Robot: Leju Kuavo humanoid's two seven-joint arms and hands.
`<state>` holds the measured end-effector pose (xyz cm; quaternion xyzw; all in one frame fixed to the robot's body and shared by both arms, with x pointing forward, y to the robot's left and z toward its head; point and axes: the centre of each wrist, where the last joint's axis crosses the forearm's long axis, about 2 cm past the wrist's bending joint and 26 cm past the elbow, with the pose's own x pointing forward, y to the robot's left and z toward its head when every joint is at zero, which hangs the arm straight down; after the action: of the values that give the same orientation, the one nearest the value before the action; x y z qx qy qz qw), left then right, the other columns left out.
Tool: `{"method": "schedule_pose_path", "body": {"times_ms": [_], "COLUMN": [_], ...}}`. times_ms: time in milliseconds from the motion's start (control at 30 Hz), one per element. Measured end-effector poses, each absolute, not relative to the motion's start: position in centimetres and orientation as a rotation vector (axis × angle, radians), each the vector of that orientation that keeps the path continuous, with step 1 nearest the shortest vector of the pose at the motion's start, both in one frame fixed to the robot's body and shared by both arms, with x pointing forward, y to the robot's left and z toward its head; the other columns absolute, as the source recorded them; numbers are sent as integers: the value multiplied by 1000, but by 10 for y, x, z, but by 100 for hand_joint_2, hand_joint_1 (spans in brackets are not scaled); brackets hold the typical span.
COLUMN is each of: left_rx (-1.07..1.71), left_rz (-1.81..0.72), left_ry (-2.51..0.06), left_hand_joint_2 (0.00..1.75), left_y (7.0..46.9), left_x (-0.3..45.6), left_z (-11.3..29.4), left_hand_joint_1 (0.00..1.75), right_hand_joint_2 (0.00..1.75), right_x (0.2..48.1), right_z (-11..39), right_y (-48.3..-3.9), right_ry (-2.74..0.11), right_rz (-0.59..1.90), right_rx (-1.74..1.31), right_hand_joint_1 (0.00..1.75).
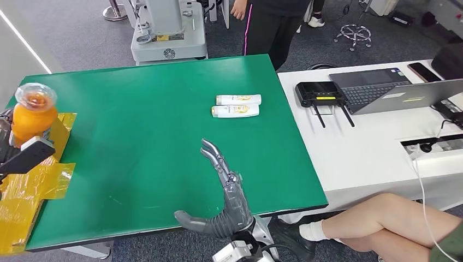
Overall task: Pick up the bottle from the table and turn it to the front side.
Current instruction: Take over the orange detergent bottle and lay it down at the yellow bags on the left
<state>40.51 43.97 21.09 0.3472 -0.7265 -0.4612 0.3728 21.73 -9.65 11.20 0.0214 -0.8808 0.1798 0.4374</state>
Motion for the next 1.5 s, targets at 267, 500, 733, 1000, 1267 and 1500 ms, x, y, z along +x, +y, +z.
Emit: {"method": "schedule_pose_path", "body": {"times_ms": [267, 500, 733, 1000, 1267, 1500], "left_rx": [1043, 1190, 1191, 1186, 1176, 1188], "left_rz": [-1537, -1718, -1798, -1781, -1758, -1747], "left_ry": [-1582, -1536, -1487, -1444, -1385, -1328], "left_hand_joint_2": [175, 175, 175, 175, 175, 175], "left_y": [454, 450, 439, 415, 411, 409], "left_x": [406, 398, 389, 369, 367, 369], "left_z": [201, 173, 142, 96, 85, 84], "left_hand_joint_1": [175, 175, 175, 175, 175, 175], "right_hand_joint_2": [175, 175, 175, 175, 175, 175], "right_x": [217, 217, 215, 211, 211, 211], "right_z": [114, 114, 113, 113, 113, 113], "right_y": [-98, -98, -99, -101, -101, -102], "right_ry": [-2180, -2174, -2170, -2175, -2173, -2172], "right_rz": [448, 453, 444, 425, 431, 432], "right_rx": [80, 99, 92, 74, 79, 79], "right_hand_joint_1": [0, 0, 0, 0, 0, 0]}}
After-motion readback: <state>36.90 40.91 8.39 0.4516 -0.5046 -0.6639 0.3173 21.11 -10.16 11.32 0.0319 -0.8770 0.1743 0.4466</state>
